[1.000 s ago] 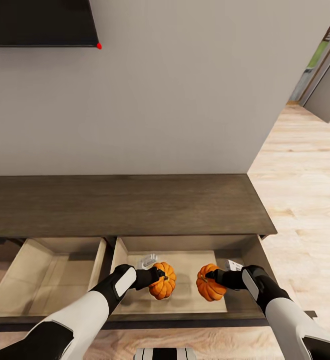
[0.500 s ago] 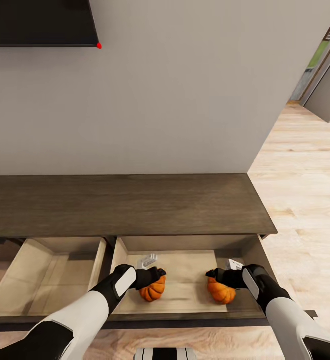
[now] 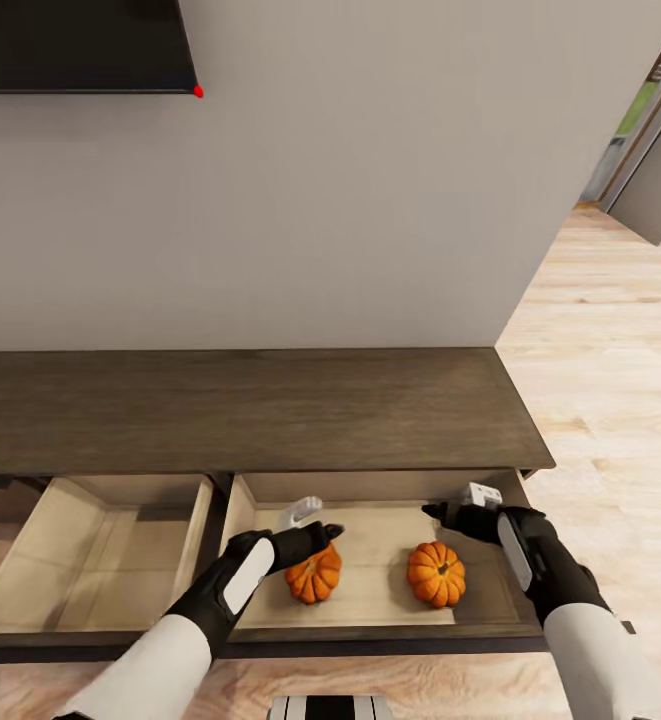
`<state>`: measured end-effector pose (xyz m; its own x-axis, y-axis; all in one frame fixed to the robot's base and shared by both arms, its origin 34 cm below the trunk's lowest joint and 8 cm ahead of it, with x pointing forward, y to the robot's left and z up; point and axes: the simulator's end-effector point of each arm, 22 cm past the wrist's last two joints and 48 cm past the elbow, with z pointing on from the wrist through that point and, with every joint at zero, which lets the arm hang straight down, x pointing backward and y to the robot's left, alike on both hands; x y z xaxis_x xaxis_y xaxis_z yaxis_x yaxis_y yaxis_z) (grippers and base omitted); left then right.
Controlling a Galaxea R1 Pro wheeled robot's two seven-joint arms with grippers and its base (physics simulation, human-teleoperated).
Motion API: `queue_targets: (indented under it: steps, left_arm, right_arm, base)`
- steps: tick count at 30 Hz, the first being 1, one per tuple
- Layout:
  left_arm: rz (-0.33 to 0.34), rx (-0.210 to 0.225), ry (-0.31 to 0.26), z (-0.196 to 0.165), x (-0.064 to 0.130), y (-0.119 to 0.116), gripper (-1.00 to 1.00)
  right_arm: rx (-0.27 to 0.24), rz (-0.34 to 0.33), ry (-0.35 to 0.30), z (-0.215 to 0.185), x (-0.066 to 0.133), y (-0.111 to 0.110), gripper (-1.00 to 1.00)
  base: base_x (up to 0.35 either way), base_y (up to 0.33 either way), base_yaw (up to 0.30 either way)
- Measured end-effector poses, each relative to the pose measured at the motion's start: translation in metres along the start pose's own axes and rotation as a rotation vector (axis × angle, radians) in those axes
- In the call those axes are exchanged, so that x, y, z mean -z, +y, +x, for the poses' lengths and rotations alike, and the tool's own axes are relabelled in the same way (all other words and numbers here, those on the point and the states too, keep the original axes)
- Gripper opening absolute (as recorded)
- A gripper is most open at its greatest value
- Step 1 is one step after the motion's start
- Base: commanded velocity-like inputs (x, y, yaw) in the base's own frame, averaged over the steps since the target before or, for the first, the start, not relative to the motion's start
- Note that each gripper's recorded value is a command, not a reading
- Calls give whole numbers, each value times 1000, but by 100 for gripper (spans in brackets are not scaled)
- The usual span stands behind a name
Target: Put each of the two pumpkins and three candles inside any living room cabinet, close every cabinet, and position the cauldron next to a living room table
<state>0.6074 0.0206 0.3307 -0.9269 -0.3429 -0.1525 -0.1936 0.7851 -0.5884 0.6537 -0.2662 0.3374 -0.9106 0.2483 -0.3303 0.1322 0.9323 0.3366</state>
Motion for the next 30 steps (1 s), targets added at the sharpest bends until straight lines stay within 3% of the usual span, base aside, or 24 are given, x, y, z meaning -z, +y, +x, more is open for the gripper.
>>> queue_targets:
  steps: [4,13,22,30]
  left_arm:
    - [24,-7,1,4,6,-9,100]
    - [43,-13,-2,2,10,-15,100]
    - [52,-16,13,4,12,-19,100]
    - [81,-32,5,-3,19,-33,100]
  right_arm:
    - [23,7,-36,-2,12,-1,100]
    - [35,15,-47,-5,21,-3,100]
    - [100,24,-164,-17,63,0,100]
    - [103,31,-109,-4,93,8,100]
  base:
    - [0,0,0]
    - [0,0,0]
    - [0,0,0]
    - [-46,0,0]
